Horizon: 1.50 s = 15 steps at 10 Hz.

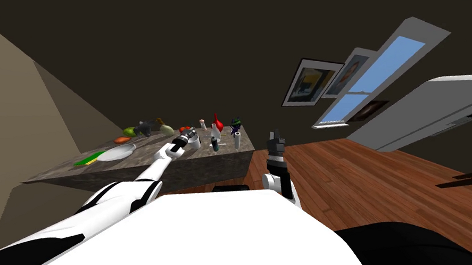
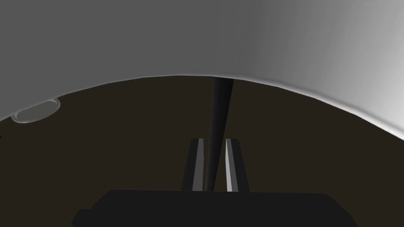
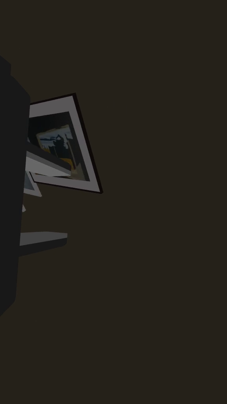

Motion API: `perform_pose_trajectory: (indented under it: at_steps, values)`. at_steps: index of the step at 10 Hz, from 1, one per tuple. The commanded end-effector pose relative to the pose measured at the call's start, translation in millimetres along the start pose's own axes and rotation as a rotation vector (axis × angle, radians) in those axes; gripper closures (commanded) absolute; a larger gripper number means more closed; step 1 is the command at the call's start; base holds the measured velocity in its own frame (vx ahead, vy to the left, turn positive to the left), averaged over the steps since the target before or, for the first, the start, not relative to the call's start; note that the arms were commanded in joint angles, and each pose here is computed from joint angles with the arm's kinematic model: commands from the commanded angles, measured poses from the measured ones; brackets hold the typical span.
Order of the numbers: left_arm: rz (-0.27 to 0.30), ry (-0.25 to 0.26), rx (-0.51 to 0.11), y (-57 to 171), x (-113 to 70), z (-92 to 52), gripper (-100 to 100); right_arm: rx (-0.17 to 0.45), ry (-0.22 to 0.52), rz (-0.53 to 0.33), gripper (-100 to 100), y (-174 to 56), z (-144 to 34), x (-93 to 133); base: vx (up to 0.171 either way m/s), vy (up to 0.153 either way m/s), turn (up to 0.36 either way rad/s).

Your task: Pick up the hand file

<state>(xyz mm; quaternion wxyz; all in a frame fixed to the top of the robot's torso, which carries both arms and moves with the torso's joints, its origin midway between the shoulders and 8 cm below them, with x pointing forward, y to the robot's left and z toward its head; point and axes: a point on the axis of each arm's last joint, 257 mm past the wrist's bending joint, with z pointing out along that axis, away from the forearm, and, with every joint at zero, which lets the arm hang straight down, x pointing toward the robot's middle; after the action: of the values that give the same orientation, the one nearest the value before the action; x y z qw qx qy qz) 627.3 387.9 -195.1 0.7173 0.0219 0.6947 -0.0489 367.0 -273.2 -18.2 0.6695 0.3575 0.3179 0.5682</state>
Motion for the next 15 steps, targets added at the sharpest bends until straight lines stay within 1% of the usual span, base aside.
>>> perform_pose_trajectory:
  at_steps: [1, 2, 3, 4, 5, 6, 7, 8, 9, 10, 11, 12, 13, 14, 15]
  values:
    - [0.0, -0.004, 0.005, -2.6, 1.4, -7.9, 100, 0.0, 0.0, 0.0, 0, 0.0, 0.0, 0.0, 0.006, 0.025, -0.008]
    - [0.002, -0.015, 0.012, -5.9, -4.3, -6.4, 100, 0.0, 0.0, 0.0, 0, 0.0, 0.0, 0.0, -0.001, 0.004, 0.036]
    - [-0.01, 0.014, -0.041, 8.7, 10.2, -18.4, 100, 0.0, 0.0, 0.0, 0, 0.0, 0.0, 0.0, 0.006, 0.037, -0.263]
    - [-0.007, 0.015, -0.036, 7.1, 13.3, -26.1, 100, 0.0, 0.0, 0.0, 0, 0.0, 0.0, 0.0, 0.008, 0.054, -0.135]
    - [-0.002, -0.011, -0.019, -0.4, 0.5, -24.0, 100, 0.0, 0.0, 0.0, 0, 0.0, 0.0, 0.0, 0.002, 0.025, 0.027]
    - [-0.001, -0.014, -0.018, -1.1, -0.8, -23.7, 100, 0.0, 0.0, 0.0, 0, 0.0, 0.0, 0.0, -0.001, 0.003, 0.034]
    - [-0.01, 0.011, -0.071, 13.5, 11.1, -37.8, 100, 0.0, 0.0, 0.0, 0, 0.0, 0.0, 0.0, 0.011, 0.034, -0.218]
    - [-0.005, 0.004, -0.062, 9.8, 9.4, -44.5, 100, 0.0, 0.0, 0.0, 0, 0.0, 0.0, 0.0, 0.007, 0.053, -0.161]
    - [-0.002, -0.014, -0.052, 5.0, 0.3, -42.3, 100, 0.0, 0.0, 0.0, 0, 0.0, 0.0, 0.0, -0.001, 0.028, 0.006]
    - [-0.009, 0.011, -0.109, 21.3, 11.6, -57.6, 100, 0.0, 0.0, 0.0, 0, 0.0, 0.0, 0.0, 0.003, 0.043, -0.197]
    - [-0.005, 0.01, -0.105, 19.7, 12.2, -63.7, 100, 0.0, 0.0, 0.0, 0, 0.0, 0.0, 0.0, 0.009, 0.05, -0.151]
    - [0.0, -0.015, -0.09, 12.5, -0.6, -62.4, 100, 0.0, 0.0, 0.0, 0, 0.0, 0.0, 0.0, 0.003, 0.026, -0.002]
    - [-0.004, 0.01, -0.15, 30.1, 9.2, -78.0, 100, 0.0, 0.0, 0.0, 0, 0.0, 0.0, 0.0, 0.001, 0.043, -0.186]
    - [-0.002, 0.014, -0.15, 29.9, 12.2, -84.9, 100, 0.0, 0.0, 0.0, 0, 0.0, 0.0, 0.0, -0.001, 0.052, -0.146]
    - [0.004, -0.006, -0.137, 23.9, 2.0, -85.1, 100, 0.0, 0.0, 0.0, 0, 0.0, 0.0, 0.0, -0.003, 0.025, -0.007]
